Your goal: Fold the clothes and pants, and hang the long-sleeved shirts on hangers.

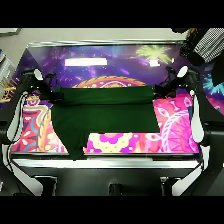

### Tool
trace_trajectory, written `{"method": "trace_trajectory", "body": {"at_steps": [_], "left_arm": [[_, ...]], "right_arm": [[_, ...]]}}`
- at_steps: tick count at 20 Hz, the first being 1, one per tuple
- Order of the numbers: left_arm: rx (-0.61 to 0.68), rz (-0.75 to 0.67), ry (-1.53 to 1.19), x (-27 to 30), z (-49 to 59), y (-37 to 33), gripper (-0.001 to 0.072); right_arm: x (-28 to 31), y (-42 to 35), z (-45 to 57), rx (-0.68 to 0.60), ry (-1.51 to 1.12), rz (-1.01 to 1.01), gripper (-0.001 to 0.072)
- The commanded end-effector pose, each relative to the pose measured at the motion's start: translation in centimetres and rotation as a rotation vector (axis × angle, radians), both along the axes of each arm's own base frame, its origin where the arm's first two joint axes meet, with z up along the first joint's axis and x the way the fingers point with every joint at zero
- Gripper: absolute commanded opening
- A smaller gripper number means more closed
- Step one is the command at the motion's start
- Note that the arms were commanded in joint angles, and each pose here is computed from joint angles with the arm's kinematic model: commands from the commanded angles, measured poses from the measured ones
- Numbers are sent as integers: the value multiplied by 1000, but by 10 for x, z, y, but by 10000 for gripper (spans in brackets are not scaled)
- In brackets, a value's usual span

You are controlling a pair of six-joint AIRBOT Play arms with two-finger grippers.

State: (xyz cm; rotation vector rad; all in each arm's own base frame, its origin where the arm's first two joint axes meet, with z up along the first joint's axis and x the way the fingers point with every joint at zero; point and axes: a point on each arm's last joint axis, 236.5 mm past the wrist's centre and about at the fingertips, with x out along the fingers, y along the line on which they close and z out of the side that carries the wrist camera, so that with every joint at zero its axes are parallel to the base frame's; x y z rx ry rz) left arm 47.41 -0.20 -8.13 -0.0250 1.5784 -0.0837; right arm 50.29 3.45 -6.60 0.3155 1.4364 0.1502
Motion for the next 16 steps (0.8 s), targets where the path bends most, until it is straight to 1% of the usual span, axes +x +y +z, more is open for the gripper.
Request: {"method": "trace_trajectory", "body": {"at_steps": [1,2,3,4,5,6,7,8,9,10,11,13,16], "left_arm": [[-3,8,29,-5,-6,-1,19],[-3,15,30,-5,-6,-1,41],[-3,24,28,-5,-5,-1,104],[-2,32,23,-4,-3,1,184],[-7,49,13,-3,3,3,201],[-16,65,3,-4,13,7,201],[-34,85,-5,-7,26,12,202],[-66,110,-12,-11,41,16,204],[-112,140,-28,-16,57,19,282],[-157,173,-55,-24,74,25,528],[-179,206,-72,-38,86,36,610],[-259,327,-53,-86,92,50,607],[-384,505,9,-171,68,37,606]], "right_arm": [[-16,4,-17,18,88,17,47],[-18,5,-19,20,101,19,108],[-21,6,-19,28,113,19,214],[-24,9,-16,40,123,22,326],[-30,13,-12,55,140,35,361],[-34,14,-4,63,139,62,361],[-35,10,8,56,116,93,380],[-34,5,25,49,76,104,428],[-31,-4,43,49,31,96,435],[-31,-18,61,45,-9,75,435],[-35,-32,73,50,-36,51,435],[-56,-56,84,100,-40,-14,435],[-100,-65,78,198,-17,-99,434]]}}
